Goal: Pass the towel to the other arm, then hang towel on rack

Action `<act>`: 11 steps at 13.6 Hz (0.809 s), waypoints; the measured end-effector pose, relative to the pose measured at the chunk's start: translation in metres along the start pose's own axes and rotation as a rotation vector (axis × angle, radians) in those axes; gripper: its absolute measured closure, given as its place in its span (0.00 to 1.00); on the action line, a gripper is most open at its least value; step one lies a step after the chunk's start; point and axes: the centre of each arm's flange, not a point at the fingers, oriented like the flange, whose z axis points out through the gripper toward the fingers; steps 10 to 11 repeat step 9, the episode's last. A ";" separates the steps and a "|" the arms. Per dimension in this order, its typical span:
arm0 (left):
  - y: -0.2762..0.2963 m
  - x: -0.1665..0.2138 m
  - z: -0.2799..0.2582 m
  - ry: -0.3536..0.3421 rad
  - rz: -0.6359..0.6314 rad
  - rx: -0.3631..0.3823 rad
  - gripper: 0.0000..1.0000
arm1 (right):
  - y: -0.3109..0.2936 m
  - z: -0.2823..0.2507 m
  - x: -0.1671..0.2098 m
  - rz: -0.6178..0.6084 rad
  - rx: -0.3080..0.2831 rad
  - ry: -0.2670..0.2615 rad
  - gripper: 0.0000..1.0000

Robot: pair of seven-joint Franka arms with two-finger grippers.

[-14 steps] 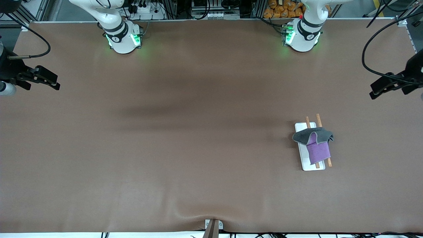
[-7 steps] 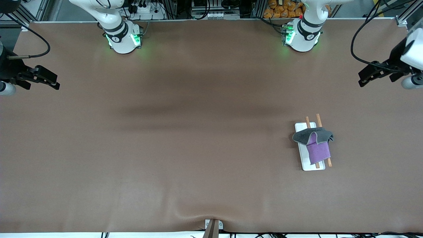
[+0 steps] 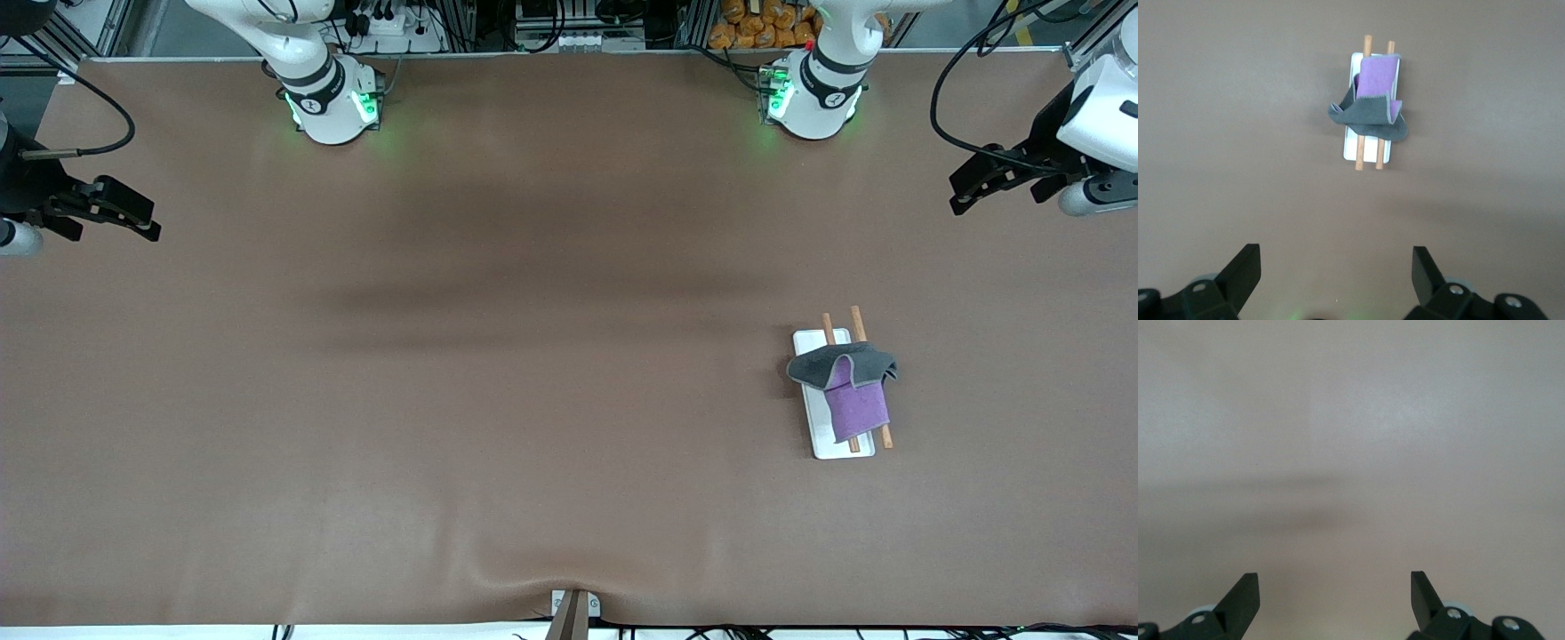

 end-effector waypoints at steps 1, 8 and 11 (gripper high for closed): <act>-0.001 0.000 0.000 -0.004 0.027 -0.002 0.00 | 0.000 0.000 0.000 0.000 0.000 0.000 0.00; -0.017 -0.001 -0.012 -0.002 0.069 -0.007 0.00 | -0.002 0.000 0.000 -0.008 0.000 -0.002 0.00; -0.017 -0.002 -0.014 -0.004 0.068 -0.007 0.00 | -0.003 0.000 -0.001 -0.008 0.000 -0.005 0.00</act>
